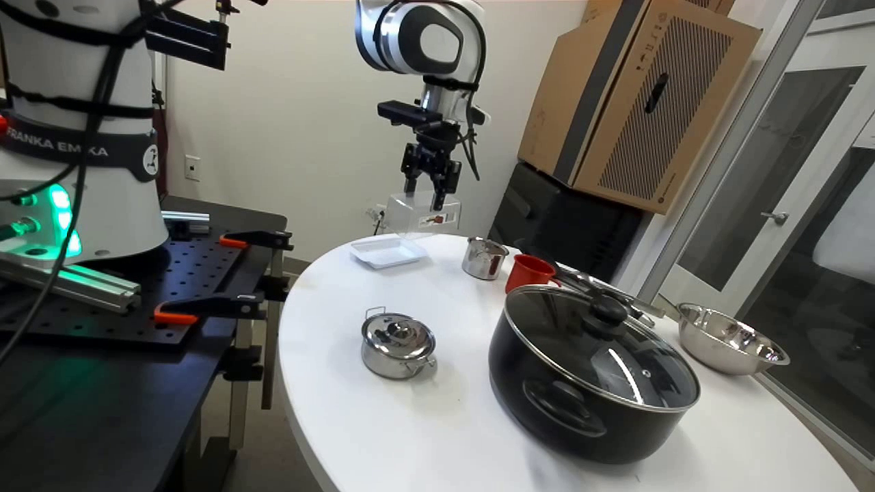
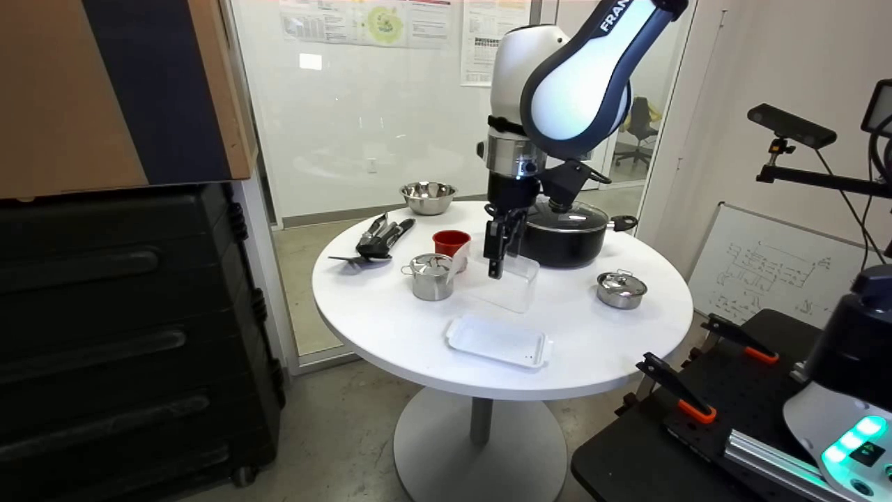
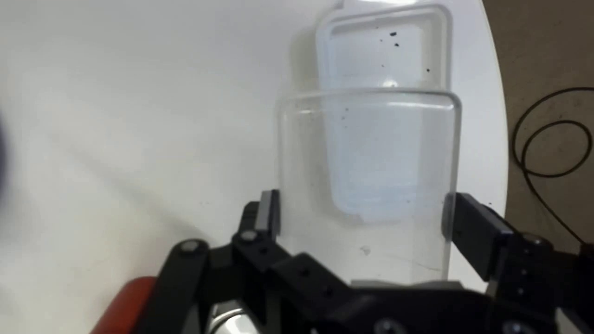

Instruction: Uncover the white plate and put the clear lid on the table

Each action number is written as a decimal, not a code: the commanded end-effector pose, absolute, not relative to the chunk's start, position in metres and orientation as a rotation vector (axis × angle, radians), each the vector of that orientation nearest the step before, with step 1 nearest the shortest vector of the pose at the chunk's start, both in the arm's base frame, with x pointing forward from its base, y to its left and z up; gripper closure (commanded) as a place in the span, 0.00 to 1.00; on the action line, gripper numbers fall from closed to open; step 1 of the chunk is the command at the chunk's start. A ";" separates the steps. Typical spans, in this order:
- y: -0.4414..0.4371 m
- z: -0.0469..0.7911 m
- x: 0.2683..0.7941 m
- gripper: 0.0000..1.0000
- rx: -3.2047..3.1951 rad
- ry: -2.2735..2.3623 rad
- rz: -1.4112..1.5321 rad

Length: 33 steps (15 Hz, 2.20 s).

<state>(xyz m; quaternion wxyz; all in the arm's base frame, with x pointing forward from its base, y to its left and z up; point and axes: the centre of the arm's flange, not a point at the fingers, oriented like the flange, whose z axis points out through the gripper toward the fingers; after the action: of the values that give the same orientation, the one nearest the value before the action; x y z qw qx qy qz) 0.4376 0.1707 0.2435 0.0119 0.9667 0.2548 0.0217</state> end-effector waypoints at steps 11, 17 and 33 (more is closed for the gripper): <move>0.079 0.201 0.461 0.36 2.936 0.676 -0.231; 0.088 0.171 0.458 0.36 2.819 0.774 -0.279; 0.133 0.150 0.465 0.02 2.790 0.779 -0.231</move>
<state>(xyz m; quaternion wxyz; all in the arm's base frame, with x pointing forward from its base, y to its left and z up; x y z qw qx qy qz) 0.4605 0.1263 0.1598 0.1084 0.9545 0.2660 -0.0798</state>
